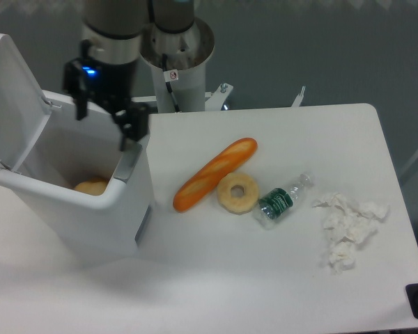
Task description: Place the round bread in the trash can
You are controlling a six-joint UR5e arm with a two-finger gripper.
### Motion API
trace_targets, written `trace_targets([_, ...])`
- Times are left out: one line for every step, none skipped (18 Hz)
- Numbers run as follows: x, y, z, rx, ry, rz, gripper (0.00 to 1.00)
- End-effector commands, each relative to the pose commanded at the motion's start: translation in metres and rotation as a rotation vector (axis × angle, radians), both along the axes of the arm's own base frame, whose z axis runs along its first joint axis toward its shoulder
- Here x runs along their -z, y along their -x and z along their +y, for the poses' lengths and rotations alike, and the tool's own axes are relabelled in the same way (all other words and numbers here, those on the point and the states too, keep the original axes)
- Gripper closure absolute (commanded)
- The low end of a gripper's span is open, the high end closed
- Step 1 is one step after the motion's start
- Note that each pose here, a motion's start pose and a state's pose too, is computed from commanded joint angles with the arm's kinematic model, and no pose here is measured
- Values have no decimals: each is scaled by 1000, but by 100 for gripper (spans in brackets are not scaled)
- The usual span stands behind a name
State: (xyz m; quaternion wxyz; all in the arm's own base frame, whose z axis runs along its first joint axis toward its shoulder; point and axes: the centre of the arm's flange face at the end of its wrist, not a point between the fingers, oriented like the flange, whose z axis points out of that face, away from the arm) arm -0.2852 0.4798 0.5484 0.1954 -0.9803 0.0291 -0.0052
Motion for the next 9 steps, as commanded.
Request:
trace_targets([-2, 18, -10, -28, -13, 18, 0])
trace_targets([-1, 35, -17, -46, -21, 33, 0])
trace_targets([5, 62, -33, -55, -13, 54, 0])
trace_targets([14, 80, -41, -41, 7, 65, 0])
trace_targets([25, 99, -49, -35, 33, 74, 0])
trace_targets([31, 115, -60, -34, 56, 87, 0])
trace_targets([38, 132, -72, -35, 84, 99, 0])
trace_targets([49, 153, -85, -22, 121, 116, 0])
trace_targets([56, 168, -97, 6, 150, 142, 0])
